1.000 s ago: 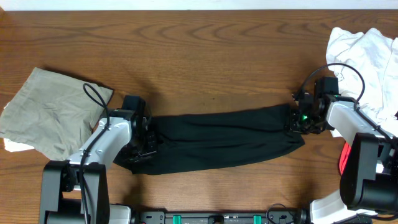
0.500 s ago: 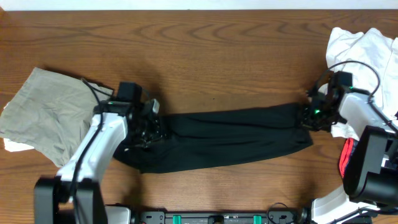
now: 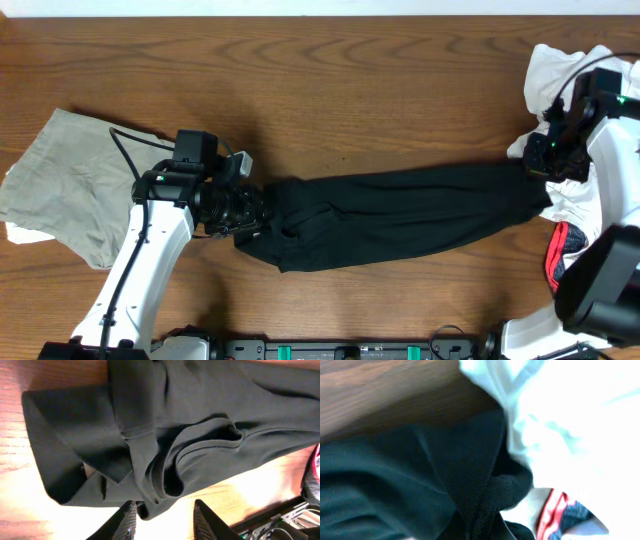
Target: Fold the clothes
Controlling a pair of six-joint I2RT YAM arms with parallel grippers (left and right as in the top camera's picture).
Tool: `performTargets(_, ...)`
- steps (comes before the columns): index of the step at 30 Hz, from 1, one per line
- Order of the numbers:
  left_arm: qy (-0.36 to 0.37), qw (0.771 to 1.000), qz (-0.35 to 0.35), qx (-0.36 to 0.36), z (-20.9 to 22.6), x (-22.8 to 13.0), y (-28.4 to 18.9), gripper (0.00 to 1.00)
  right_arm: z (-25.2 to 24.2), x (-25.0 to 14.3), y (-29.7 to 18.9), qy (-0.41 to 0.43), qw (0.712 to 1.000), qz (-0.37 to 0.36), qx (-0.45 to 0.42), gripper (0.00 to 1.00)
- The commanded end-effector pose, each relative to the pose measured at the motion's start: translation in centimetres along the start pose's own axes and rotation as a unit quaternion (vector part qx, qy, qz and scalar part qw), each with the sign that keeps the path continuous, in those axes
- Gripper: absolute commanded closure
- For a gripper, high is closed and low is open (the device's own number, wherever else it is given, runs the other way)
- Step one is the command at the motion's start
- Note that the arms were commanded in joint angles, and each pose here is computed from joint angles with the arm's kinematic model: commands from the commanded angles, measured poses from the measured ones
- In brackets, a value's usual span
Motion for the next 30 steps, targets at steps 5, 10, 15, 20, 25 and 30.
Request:
performTargets(5, 0.007, 1.0, -0.007, 0.011, 0.1, 0.2, -0.3, 0.62, 7.3, -2.0, -1.4, -0.051, 0.999, 0.015, -0.004, 0.99)
performTargets(10, 0.006, 1.0, -0.005, 0.012, 0.2, 0.1, -0.3, 0.62, 11.8, -3.3, -1.5, -0.066, 0.998, 0.012, 0.001, 0.99)
performTargets(15, 0.006, 1.0, -0.005, 0.012, 0.2, 0.1, -0.3, 0.62, 15.1, -4.7, -1.2, -0.073, 0.997, 0.011, -0.004, 0.99)
performTargets(20, 0.005, 1.0, -0.001, 0.013, 0.2, -0.1, -0.2, 0.62, 17.5, -5.8, -0.1, -0.078, 0.997, 0.012, -0.006, 0.99)
performTargets(25, 0.011, 1.0, 0.003, 0.014, 0.3, -0.2, -0.2, 0.62, 19.5, -6.4, 0.8, -0.085, 0.996, 0.011, -0.003, 0.99)
performTargets(30, 0.01, 1.0, 0.005, 0.015, 0.3, -0.3, -0.2, 0.62, 21.0, -6.9, 0.9, -0.075, 0.997, 0.0, 0.005, 0.99)
Point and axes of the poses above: each gripper's point midway between its finger pads, its own y axis out along the fingers, its own z axis along the line the jaws close on, x = y × z, the point moved 8 cm from there along -y, back along the fingers, and after that the axes turned 2 degrees about -y, right-handed, at the moved point
